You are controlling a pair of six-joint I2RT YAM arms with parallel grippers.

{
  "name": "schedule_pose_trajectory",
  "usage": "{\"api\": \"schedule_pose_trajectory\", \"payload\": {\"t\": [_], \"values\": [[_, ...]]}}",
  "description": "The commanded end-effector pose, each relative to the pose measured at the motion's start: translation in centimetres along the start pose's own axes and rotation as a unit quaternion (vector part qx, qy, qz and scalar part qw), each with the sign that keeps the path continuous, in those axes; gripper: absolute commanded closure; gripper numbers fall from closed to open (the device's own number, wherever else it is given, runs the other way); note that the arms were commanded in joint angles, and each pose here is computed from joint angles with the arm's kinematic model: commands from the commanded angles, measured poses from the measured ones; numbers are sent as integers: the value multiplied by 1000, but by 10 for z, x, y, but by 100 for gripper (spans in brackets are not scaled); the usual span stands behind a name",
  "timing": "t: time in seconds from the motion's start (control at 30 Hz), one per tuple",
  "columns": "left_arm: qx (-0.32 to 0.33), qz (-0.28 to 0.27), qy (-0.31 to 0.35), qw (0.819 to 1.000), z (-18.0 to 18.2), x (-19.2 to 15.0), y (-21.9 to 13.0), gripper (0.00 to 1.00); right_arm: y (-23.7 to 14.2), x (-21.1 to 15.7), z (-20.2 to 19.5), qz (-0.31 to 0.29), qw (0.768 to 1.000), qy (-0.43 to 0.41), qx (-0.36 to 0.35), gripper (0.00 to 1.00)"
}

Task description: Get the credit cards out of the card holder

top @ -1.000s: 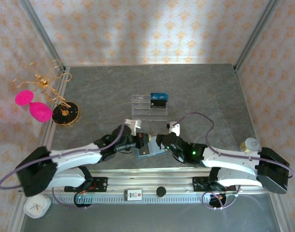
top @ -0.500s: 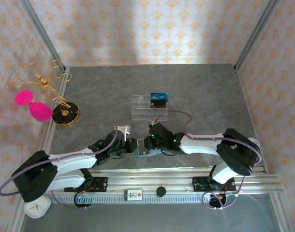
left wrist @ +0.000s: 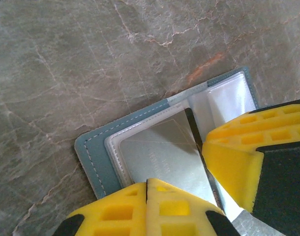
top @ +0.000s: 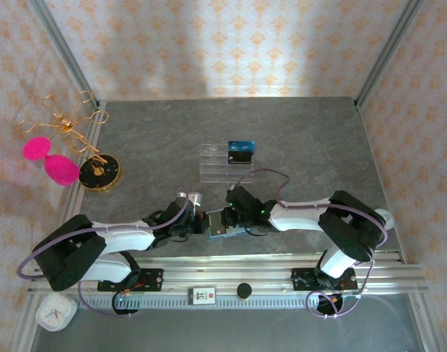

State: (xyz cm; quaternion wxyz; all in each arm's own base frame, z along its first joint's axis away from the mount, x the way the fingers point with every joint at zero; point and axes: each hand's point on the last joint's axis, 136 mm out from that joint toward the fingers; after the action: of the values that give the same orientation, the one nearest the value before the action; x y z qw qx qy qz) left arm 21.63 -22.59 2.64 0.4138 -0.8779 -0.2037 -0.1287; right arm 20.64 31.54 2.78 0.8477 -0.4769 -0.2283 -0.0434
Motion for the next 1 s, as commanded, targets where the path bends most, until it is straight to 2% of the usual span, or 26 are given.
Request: {"api": "schedule_pose_trajectory", "payload": {"t": [0.0, 0.13, 0.27, 0.53, 0.73, 0.83, 0.9, 0.97], "values": [[-1, -4, 8, 1000, 0, 3, 2, 100, 5, -1, 0, 7, 1000, 6, 2, 84], [3, 7, 11, 1000, 3, -4, 4, 100, 7, -3, 2, 8, 1000, 12, 14, 88], [3, 10, 11, 1000, 3, -5, 4, 100, 6, -3, 1, 2, 1000, 19, 15, 100], [-3, 0, 14, 1000, 1, -2, 1, 100, -15, -2, -26, -43, 997, 53, -32, 100], [-18, -1, 25, 1000, -12, 4, -1, 100, -20, 1, -21, -48, 997, 50, -25, 100], [-41, -10, 30, 999, -30, 12, -6, 100, -27, 10, -11, -56, 998, 34, -8, 79], [-51, -16, 36, 998, -40, 15, -9, 100, -33, 15, -8, -66, 997, 28, -9, 72], [-58, -13, 40, 997, -48, 14, -8, 100, -34, 16, -7, -64, 998, 21, -9, 72]]}}
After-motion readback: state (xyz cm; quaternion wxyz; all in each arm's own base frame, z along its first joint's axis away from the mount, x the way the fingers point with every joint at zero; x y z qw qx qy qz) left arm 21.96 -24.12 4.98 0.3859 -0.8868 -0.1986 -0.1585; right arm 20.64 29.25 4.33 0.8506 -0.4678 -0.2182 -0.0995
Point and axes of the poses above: each hand's point on the last joint's axis, 136 mm out from that joint toward the fingers, its own y axis out along the fingers, its own z axis along the line the jaws close on, x = y × z, and after that the axes turned 6 degrees about -y, right-handed
